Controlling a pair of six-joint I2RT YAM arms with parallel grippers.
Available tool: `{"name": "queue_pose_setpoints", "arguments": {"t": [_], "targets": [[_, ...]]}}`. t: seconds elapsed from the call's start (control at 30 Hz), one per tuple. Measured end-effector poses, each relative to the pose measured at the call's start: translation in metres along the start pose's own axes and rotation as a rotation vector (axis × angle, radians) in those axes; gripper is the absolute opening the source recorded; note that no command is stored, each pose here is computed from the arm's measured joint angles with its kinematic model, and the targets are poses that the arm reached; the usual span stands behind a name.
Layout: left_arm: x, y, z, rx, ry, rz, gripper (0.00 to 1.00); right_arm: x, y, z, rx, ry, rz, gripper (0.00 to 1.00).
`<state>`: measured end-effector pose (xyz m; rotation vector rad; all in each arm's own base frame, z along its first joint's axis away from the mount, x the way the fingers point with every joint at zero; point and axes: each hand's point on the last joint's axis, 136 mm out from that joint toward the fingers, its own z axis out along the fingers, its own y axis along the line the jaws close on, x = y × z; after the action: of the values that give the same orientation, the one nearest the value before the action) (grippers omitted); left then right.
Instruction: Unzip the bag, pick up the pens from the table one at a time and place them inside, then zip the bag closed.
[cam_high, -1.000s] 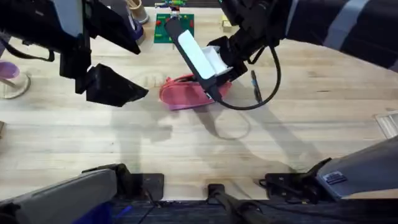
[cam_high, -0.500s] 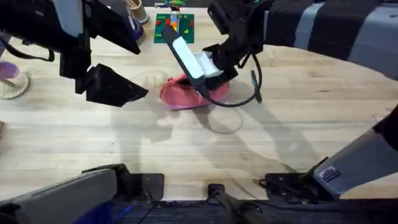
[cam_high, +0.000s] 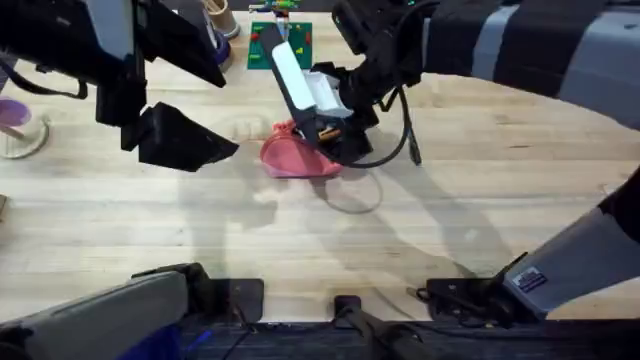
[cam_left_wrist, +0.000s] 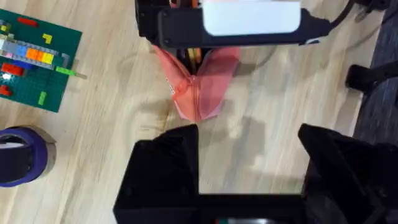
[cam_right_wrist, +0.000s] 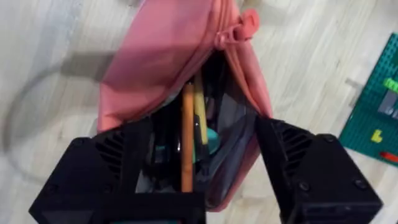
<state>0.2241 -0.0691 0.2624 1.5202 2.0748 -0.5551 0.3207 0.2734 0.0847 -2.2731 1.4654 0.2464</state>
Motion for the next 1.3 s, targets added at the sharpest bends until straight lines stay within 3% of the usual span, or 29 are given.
{"name": "queue_pose_setpoints", "arguments": {"t": [0.23,0.43,0.7,0.97,1.13,1.3], "targets": [[0.0,0.0,0.0,0.0,0.0,0.0,0.994,-0.003,0.006,-0.011,-0.009,0.003,0.102,0.997],[0.0,0.0,0.0,0.0,0.0,0.0,0.994,-0.012,-0.007,-0.07,0.128,-0.027,0.257,0.996],[0.0,0.0,0.0,0.0,0.0,0.0,0.995,0.024,-0.014,-0.163,0.342,-0.078,0.724,0.997],[0.0,0.0,0.0,0.0,0.0,0.0,0.993,0.086,0.014,-0.184,0.395,0.016,1.322,0.998],[0.0,0.0,0.0,0.0,0.0,0.0,0.995,0.092,0.026,-0.183,0.38,0.028,1.519,0.998],[0.0,0.0,0.0,0.0,0.0,0.0,0.995,0.092,0.028,-0.182,0.376,0.023,1.591,0.997]]}}
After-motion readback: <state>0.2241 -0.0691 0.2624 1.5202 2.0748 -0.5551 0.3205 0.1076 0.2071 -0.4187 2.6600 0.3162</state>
